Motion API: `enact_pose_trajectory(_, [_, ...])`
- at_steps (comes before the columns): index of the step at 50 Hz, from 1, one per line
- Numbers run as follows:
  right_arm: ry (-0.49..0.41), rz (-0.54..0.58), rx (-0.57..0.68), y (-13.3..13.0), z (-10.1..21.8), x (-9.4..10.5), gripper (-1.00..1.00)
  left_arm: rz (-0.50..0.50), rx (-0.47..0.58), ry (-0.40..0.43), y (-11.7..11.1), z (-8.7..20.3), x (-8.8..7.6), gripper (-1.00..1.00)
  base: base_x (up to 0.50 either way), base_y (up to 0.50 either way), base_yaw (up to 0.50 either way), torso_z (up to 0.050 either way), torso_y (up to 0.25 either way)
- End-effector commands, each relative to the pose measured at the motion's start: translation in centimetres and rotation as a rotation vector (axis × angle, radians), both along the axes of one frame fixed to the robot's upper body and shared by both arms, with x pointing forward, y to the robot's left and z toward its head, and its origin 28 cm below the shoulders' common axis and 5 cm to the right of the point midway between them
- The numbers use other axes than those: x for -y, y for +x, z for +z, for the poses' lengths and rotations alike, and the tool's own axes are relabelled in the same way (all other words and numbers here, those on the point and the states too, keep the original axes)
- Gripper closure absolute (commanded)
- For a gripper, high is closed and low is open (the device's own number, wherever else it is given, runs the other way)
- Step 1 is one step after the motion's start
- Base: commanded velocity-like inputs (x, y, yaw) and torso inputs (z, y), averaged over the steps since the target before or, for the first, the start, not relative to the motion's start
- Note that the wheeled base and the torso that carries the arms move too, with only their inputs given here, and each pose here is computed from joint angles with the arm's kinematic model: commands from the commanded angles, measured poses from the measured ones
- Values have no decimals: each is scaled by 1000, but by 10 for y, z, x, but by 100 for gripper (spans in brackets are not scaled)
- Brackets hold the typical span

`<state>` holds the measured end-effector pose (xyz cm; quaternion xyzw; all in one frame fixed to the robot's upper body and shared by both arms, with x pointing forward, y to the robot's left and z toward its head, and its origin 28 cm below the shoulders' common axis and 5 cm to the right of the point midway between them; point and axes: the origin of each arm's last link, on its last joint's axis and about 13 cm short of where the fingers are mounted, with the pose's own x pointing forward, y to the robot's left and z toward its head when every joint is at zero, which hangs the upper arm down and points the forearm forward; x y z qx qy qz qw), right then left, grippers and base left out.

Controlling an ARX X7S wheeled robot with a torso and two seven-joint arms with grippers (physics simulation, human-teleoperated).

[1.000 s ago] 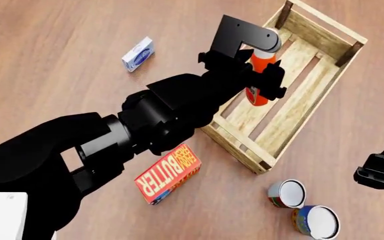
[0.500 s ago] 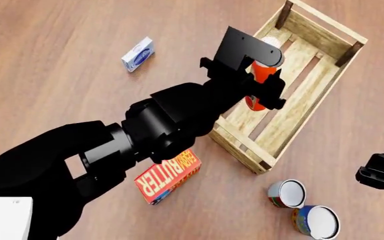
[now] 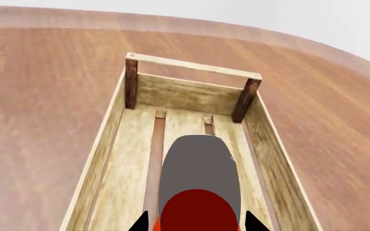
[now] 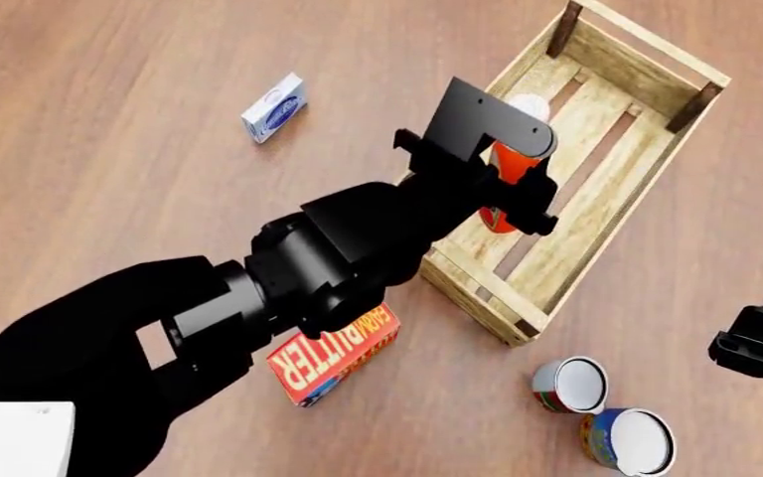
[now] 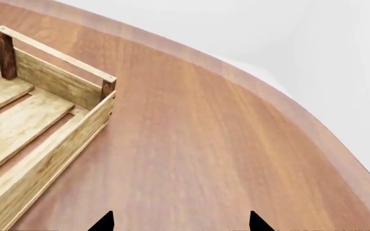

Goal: Pick up the ketchup, and put it in the wooden tray.

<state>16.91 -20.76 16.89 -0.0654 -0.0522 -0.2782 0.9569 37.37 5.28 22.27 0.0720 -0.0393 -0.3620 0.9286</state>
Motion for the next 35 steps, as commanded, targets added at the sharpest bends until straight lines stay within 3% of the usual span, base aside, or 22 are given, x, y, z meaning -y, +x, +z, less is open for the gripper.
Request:
enact_pose_trajectory(1, [3,-4,-6,0,0,0,-100,-5,1,-16,0,2,1,100,0,0,0,0,0])
enact_pose_trajectory(19, [4,-7,-13,0,0,0,-100,-5,1,-16,0,2,1,100,0,0,0,0,1])
enact_pose_trajectory(20, [4,-7,-13,0,0,0,-100,-5,1,-16,0,2,1,-100,0,0,0,0,0])
enact_pose_trajectory(35, [5,-7,-16,0,0,0,-100,-5,1,-16,0,2,1,-100,0,0,0,0,0])
